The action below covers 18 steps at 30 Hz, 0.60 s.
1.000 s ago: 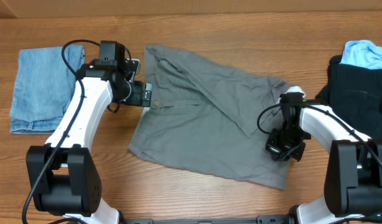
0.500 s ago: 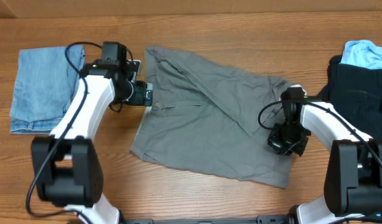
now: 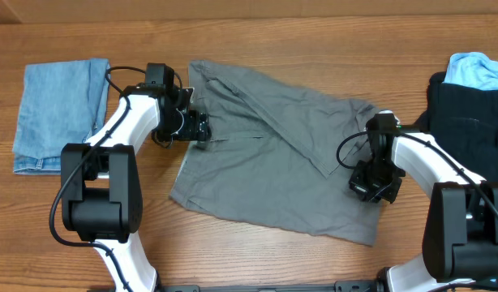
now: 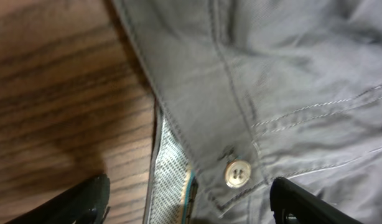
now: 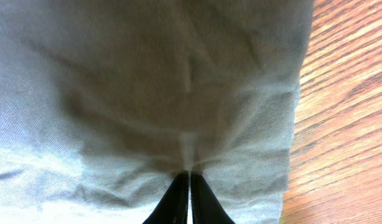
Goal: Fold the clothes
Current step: 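Grasp the pants with both grippers and pull them flat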
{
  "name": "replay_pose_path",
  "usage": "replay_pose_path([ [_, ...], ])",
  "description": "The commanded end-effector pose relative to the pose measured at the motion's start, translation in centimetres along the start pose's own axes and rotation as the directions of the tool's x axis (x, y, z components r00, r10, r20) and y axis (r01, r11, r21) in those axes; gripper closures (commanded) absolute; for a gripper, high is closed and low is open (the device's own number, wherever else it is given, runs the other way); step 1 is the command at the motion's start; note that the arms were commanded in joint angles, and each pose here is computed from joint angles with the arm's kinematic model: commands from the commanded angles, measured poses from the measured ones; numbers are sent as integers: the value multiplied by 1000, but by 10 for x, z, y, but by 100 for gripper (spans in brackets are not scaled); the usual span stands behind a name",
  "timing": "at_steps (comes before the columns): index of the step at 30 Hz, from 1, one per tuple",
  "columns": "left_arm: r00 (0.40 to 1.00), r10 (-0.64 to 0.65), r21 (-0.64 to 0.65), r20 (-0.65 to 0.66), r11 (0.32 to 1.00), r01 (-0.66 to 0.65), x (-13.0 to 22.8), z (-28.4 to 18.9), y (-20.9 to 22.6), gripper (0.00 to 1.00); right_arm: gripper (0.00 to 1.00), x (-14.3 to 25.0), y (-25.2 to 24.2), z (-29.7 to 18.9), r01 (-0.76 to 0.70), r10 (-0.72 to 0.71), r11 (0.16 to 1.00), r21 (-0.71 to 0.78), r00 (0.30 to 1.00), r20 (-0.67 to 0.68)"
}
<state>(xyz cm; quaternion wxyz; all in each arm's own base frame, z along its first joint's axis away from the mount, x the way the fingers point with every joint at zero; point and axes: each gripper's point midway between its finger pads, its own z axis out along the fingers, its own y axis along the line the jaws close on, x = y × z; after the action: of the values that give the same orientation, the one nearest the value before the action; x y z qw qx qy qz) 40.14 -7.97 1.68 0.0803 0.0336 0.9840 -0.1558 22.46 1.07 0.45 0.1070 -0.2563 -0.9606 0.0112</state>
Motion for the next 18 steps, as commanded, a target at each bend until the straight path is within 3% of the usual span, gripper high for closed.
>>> replay_pose_path([
  [1, 1000, -30, 63, 7, 998, 29, -3, 1, -6, 21, 93, -9, 0, -5, -4, 4, 1000, 1, 1000, 28],
  [7, 999, -42, 140, 7, 989, 41, -6, -2, -21, 43, 93, -10, 0, -5, -4, 4, 1000, 1, 1000, 28],
  [18, 1000, -5, 84, -9, 996, 6, -1, 4, -27, 43, 92, -10, 0, -5, 15, -15, 1000, 1, 1000, 28],
])
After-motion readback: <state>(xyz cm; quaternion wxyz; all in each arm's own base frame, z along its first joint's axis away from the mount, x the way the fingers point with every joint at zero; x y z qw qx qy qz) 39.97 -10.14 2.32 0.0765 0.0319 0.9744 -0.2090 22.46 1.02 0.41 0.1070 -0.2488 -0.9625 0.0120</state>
